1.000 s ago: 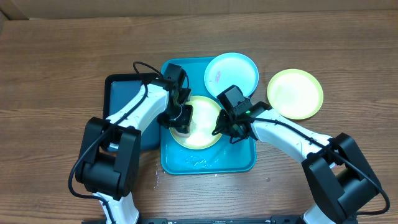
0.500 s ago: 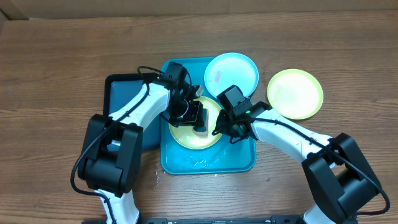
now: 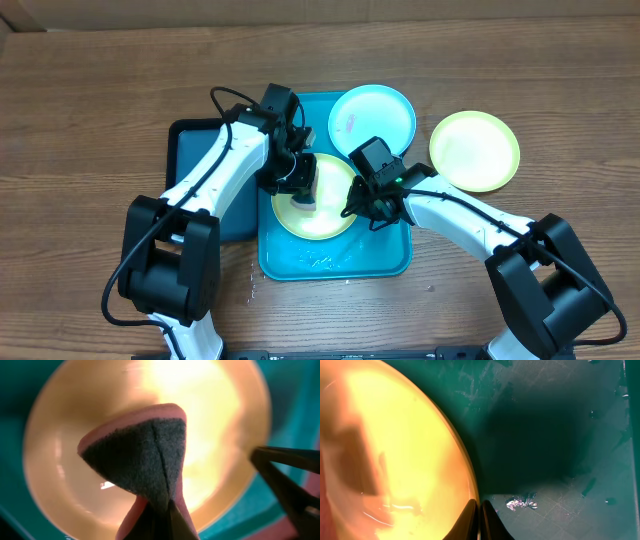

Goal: Clean dirty plates on tray and stack at the side
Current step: 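Scrub the yellow plate with the sponge while the right gripper holds it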

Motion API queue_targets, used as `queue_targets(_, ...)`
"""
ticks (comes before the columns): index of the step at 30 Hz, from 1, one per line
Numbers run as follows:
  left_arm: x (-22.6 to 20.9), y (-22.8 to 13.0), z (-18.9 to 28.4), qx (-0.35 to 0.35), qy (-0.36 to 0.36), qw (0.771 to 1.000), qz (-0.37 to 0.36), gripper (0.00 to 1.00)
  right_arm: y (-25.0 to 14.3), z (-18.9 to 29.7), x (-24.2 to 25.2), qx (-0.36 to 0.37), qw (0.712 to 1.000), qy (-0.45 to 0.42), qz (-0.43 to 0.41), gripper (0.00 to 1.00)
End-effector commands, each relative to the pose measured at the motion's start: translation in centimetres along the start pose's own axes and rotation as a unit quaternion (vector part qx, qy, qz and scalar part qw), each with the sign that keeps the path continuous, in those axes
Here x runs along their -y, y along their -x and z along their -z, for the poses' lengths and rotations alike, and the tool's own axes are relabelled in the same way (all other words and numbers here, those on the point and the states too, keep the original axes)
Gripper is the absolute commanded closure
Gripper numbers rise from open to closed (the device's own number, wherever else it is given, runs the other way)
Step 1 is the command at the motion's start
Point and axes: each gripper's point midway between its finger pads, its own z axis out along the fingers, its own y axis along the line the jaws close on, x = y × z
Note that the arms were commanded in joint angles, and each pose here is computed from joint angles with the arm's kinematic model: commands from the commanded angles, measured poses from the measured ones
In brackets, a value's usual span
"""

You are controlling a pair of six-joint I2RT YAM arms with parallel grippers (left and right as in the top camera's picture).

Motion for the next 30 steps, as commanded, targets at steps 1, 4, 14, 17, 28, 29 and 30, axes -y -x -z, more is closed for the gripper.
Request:
queue_targets(1, -2.5, -0.6, -0.5, 0.008, 0.062, 0.998, 0.009, 0.96, 0.1, -0.2, 0.3, 0.002, 1.000, -0.005, -0.001, 0.96)
queue_targets(4, -3.4, -1.3, -1.8, 0.006, 0.074, 0.997, 0.018, 0.96, 0.1, -0.2, 0.3, 0.002, 1.000, -0.005, -0.001, 0.96)
queue_targets(14, 0.1, -2.5, -4.4, -0.001, -0.038, 0.999, 0.015, 0.96, 0.1, -0.2, 0.2, 0.004, 1.000, -0.003, 0.000, 0.96)
queue_targets(17, 2.4, -1.7, -4.3, 0.014, -0.096, 0.995, 0.002, 0.95, 0.1, -0.2, 0.2, 0.004, 1.000, -0.003, 0.000, 0.96)
queue_targets(28, 3.9, 1.0, -2.7, 0.055, -0.094, 0.994, 0.014, 0.96, 0.0, -0.2, 0.3, 0.002, 1.000, -0.005, 0.000, 0.96)
queue_targets(29, 4.1, 1.0, -2.2, 0.053, -0.093, 0.994, 0.005, 0.96, 0.0, -0.2, 0.3, 0.002, 1.000, -0.006, 0.000, 0.96)
queue_targets(30, 4.2, 1.1, -1.7, 0.053, -0.088, 0.995, -0.006, 0.96, 0.0, -0.2, 0.3, 0.002, 1.000, -0.005, 0.000, 0.96)
